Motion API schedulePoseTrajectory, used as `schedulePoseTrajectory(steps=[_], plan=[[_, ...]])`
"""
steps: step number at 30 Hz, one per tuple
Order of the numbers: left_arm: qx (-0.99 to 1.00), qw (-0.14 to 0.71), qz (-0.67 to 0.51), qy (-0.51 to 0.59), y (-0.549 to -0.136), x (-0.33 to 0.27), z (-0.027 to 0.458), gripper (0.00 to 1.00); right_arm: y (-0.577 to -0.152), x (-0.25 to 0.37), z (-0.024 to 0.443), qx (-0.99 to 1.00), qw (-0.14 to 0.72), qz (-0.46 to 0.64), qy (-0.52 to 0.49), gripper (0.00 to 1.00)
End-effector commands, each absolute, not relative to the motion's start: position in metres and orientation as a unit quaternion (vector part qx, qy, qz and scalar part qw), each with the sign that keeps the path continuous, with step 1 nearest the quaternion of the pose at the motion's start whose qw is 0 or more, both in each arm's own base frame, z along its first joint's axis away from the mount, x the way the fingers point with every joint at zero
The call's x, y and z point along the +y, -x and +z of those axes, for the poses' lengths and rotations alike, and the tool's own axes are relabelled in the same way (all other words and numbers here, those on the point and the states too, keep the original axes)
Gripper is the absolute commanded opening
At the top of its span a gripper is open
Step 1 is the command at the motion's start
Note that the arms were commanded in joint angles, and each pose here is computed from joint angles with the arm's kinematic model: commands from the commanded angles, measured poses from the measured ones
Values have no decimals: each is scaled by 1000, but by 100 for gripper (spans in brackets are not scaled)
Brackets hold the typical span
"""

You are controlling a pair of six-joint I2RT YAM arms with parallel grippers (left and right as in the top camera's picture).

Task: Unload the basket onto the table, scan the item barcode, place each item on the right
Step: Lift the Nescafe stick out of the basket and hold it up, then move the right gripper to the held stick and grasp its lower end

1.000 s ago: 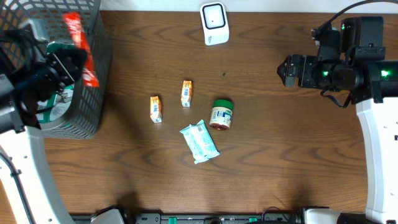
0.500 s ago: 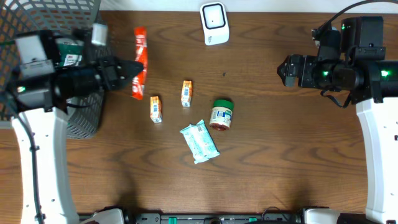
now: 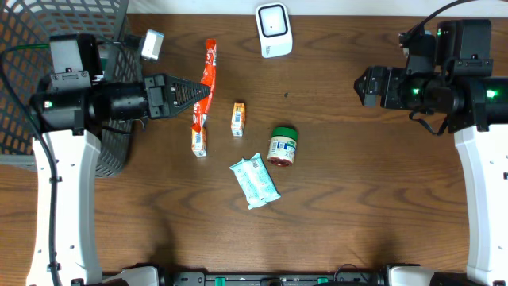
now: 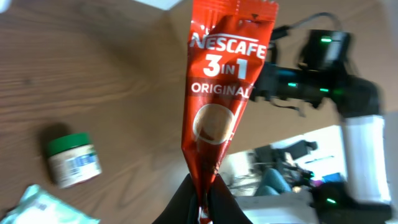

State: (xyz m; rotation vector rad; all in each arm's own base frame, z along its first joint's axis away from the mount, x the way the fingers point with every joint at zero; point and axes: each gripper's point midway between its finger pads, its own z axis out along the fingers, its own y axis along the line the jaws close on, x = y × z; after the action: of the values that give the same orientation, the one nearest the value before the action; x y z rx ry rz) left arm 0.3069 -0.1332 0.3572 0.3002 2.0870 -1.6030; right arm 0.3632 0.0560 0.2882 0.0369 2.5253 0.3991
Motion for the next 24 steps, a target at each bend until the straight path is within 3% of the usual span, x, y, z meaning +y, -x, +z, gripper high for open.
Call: schedulePoseTrajectory(steps=[1, 6, 9, 11, 13, 17, 21, 22, 24], plan=[[714, 234, -646, -136, -292, -137, 378, 8, -366, 68, 299, 936, 299, 185, 0, 99], [710, 227, -653, -131, -292, -137, 381, 8, -339, 111, 309, 916, 246, 315, 36, 99], [711, 224, -655, -126, -295, -137, 383, 8, -319, 148, 336, 865, 240, 425, 122, 71], [710, 224, -656, -124, -300, -136, 387, 8, -305, 169, 356, 820, 243, 486, 180, 66], [709, 227, -656, -124, -305, -136, 392, 8, -294, 184, 368, 790, 243, 519, 217, 67], [707, 230, -657, -123, -312, -135, 401, 8, -283, 218, 374, 767, 250, 520, 281, 74], [706, 233, -657, -125, -313, -135, 403, 8, -276, 256, 370, 758, 273, 482, 342, 75], [707, 230, -658, -121, -313, -135, 403, 8, -275, 264, 370, 755, 282, 474, 355, 73], [709, 219, -661, -110, -313, -135, 403, 8, -269, 282, 376, 737, 298, 471, 382, 54]])
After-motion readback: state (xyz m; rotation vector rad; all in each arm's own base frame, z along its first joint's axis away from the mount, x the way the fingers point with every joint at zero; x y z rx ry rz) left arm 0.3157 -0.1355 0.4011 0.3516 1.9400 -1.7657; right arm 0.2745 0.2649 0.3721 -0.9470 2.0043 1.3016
